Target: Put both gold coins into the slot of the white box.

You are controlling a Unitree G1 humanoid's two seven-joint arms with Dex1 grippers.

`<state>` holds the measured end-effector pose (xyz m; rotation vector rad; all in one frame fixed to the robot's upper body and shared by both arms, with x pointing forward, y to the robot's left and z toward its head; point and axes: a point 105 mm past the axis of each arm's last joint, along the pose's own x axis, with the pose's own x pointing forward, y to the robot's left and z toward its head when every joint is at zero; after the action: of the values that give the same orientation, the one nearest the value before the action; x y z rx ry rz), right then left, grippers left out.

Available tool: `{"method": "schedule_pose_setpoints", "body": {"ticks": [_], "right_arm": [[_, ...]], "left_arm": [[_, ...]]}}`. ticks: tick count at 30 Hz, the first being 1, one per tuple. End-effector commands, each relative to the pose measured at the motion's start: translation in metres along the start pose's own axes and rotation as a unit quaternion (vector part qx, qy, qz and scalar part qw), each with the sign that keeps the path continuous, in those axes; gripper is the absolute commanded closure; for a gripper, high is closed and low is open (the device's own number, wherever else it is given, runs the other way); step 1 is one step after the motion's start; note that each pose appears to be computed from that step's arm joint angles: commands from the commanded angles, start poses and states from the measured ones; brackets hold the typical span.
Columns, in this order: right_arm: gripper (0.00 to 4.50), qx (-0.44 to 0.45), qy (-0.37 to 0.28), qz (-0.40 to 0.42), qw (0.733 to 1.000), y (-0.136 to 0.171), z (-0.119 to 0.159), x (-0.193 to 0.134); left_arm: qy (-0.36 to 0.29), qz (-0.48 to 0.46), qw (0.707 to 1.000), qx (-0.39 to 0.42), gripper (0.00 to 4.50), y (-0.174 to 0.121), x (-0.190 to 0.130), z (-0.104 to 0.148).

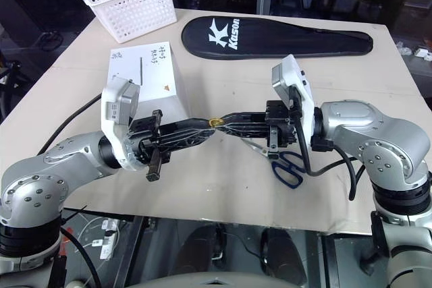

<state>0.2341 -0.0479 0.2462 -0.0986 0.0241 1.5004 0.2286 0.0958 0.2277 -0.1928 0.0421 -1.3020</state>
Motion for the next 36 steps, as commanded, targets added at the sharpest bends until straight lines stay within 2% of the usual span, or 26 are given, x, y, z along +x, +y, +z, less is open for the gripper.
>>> {"method": "schedule_pose_setpoints", "body": {"ticks": [1,25,28,29,36], "right_arm": [[4.5,-0.016,-0.006,0.015,1.0,0.0073,0.0059,-0.0009],[4.5,-0.018,-0.007,0.021,1.0,0.0109,0.0036,0.0009],[4.5,-0.018,-0.008,0.023,1.0,0.0119,0.0043,0.0014],[4.5,-0.018,-0.009,0.023,1.0,0.0123,0.0046,0.0017],[4.5,-0.012,-0.011,0.034,0.999,0.0161,0.0043,0.0042]], "left_arm": [[-0.018,-0.012,1.0,0.014,3.71,-0.0053,0.0024,0.0089],[-0.02,-0.024,0.999,0.01,3.71,-0.0095,0.004,0.0075],[-0.013,-0.03,0.999,0.012,4.41,-0.0121,0.0046,0.0043],[-0.012,-0.031,0.999,0.013,4.49,-0.0126,0.0047,0.0038],[-0.014,-0.035,0.999,0.016,4.49,-0.013,0.0051,0.0036]]}}
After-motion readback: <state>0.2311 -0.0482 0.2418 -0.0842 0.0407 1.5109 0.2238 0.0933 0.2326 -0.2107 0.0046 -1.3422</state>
